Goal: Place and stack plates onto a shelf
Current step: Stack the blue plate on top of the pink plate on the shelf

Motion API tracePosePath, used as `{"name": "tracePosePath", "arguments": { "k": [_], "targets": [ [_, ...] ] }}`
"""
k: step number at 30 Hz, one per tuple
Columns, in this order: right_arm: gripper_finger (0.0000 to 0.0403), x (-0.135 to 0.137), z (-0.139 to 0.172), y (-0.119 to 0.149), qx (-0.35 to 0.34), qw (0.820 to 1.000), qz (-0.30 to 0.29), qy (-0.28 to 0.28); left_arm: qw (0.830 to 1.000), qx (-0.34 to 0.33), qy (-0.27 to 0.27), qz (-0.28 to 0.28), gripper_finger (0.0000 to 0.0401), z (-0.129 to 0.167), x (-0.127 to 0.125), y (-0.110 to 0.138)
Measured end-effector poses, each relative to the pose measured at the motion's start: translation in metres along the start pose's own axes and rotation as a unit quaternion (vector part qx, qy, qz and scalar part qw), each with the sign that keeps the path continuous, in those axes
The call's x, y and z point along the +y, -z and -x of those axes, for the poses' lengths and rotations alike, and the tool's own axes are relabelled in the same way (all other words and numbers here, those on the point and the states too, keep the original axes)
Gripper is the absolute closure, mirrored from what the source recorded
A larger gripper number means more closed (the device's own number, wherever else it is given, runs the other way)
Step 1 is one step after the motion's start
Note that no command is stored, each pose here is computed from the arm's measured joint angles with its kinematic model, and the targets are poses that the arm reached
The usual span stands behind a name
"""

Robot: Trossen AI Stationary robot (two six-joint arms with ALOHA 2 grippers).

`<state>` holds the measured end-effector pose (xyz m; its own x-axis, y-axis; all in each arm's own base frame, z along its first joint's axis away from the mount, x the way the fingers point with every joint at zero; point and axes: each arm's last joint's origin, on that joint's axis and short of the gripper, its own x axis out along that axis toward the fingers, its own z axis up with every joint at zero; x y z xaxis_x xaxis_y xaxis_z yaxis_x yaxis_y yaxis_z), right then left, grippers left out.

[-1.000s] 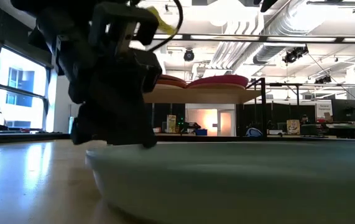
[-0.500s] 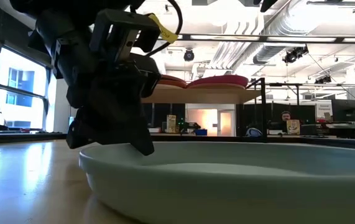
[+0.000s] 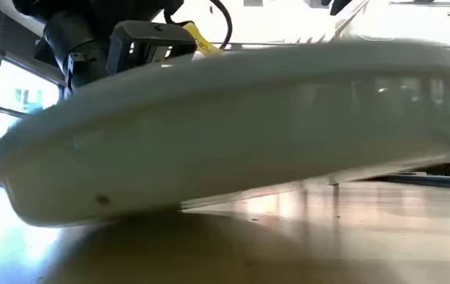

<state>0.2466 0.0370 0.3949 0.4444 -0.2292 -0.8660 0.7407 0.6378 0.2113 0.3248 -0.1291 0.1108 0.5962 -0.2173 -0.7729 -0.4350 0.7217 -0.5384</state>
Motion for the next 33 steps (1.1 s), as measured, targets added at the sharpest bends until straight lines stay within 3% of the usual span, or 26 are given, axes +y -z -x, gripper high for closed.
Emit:
{"name": "tracePosePath", "arguments": {
  "k": [7, 19, 33],
  "targets": [
    [0.0309, 0.0, 0.0, 0.0, 0.0, 1.0, 0.009, 0.001, 1.0, -0.015, 0.012, -0.009, 0.0399, 0.014, -0.004, -0.008],
    [0.0308, -0.003, -0.002, -0.005, -0.015, 0.999, 0.041, 0.012, 0.996, -0.094, 0.001, -0.009, 0.04, 0.082, 0.004, -0.06],
    [0.0308, -0.022, -0.013, -0.05, -0.068, 0.997, 0.036, 0.001, 0.983, -0.18, -0.026, 0.024, 0.0401, 0.152, 0.04, -0.109]
  ]
}}
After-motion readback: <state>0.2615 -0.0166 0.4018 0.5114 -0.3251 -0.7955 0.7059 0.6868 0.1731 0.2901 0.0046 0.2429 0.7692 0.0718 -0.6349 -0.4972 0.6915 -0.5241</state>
